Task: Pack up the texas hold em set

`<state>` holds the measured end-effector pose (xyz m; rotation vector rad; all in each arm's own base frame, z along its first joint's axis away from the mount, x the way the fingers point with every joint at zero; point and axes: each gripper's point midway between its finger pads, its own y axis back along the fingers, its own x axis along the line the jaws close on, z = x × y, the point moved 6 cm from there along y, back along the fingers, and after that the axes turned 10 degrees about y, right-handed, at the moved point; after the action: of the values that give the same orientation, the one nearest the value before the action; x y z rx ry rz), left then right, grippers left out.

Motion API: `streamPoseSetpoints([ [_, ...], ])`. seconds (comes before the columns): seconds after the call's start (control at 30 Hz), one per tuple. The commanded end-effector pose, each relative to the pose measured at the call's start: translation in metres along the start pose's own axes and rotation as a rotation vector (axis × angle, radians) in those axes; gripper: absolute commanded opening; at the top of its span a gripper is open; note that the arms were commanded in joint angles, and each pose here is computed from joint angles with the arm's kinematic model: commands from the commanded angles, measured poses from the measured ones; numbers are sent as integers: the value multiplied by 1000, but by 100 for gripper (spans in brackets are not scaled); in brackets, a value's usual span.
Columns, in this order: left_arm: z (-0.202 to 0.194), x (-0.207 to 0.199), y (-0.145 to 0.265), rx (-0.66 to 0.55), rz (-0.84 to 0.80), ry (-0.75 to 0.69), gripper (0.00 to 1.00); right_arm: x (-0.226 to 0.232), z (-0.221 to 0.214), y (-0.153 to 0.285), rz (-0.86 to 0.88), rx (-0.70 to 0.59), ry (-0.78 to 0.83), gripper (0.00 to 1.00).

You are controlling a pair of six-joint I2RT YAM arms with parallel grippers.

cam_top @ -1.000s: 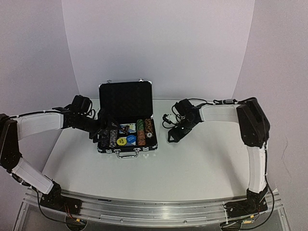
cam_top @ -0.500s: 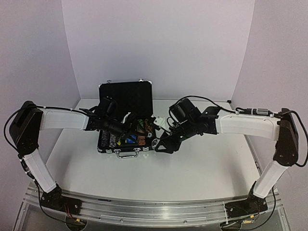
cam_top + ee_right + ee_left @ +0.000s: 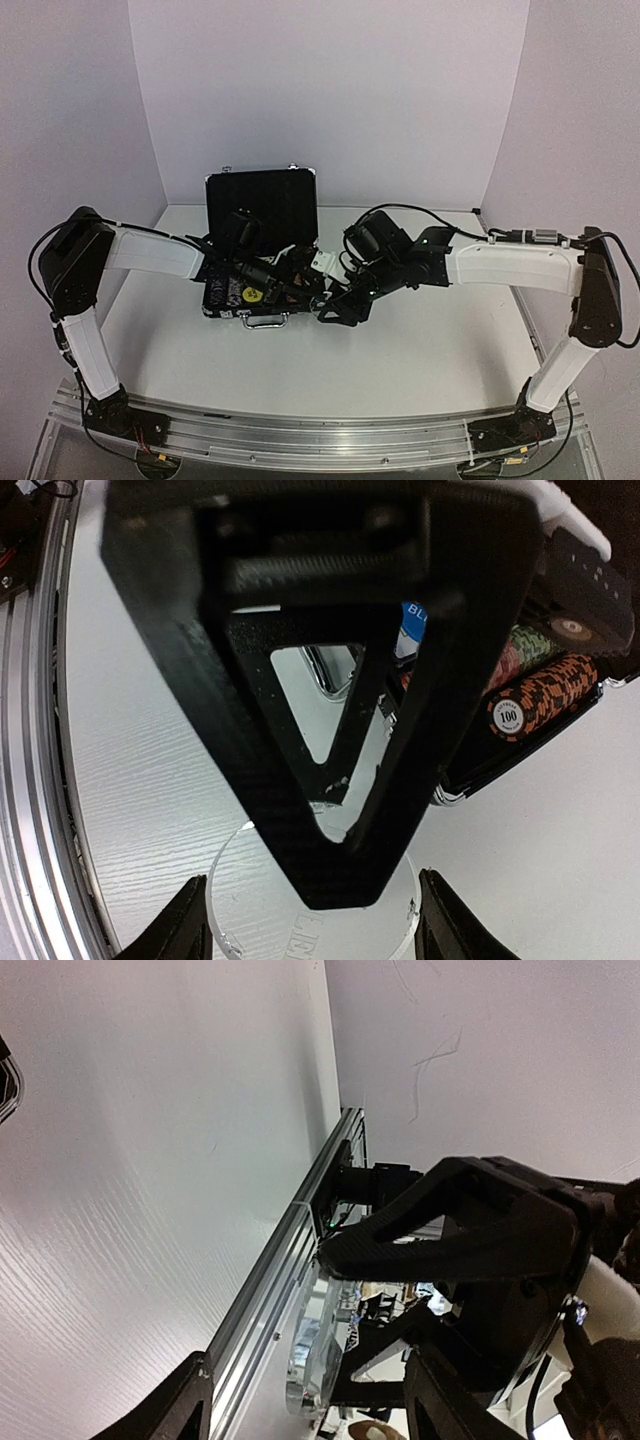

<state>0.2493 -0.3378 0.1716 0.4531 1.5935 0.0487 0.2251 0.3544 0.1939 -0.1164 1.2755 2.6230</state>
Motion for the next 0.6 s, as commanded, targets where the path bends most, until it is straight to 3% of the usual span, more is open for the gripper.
streamPoseSetpoints([
  [0.0, 1, -13, -2, 33, -60, -42, 55, -7, 30, 15, -51, -86, 49, 19],
  [0.3, -9, -12, 0, 48, -94, -28, 1, -8, 35, 13, -69, -93, 38, 23],
  [0.33, -9, -14, 2, 38, -97, -33, 0, -9, 36, 13, -76, -91, 28, 30],
  [0.37, -9, -15, 3, 29, -97, -36, 0, -9, 35, 13, -82, -88, 12, 48],
  [0.47, -3, -17, 10, -14, -93, -46, 0, -10, 33, 17, -97, -88, -25, 88],
  [0.57, 20, -5, 35, -135, -49, -23, 0, -11, 31, 25, -123, -92, -62, 94],
])
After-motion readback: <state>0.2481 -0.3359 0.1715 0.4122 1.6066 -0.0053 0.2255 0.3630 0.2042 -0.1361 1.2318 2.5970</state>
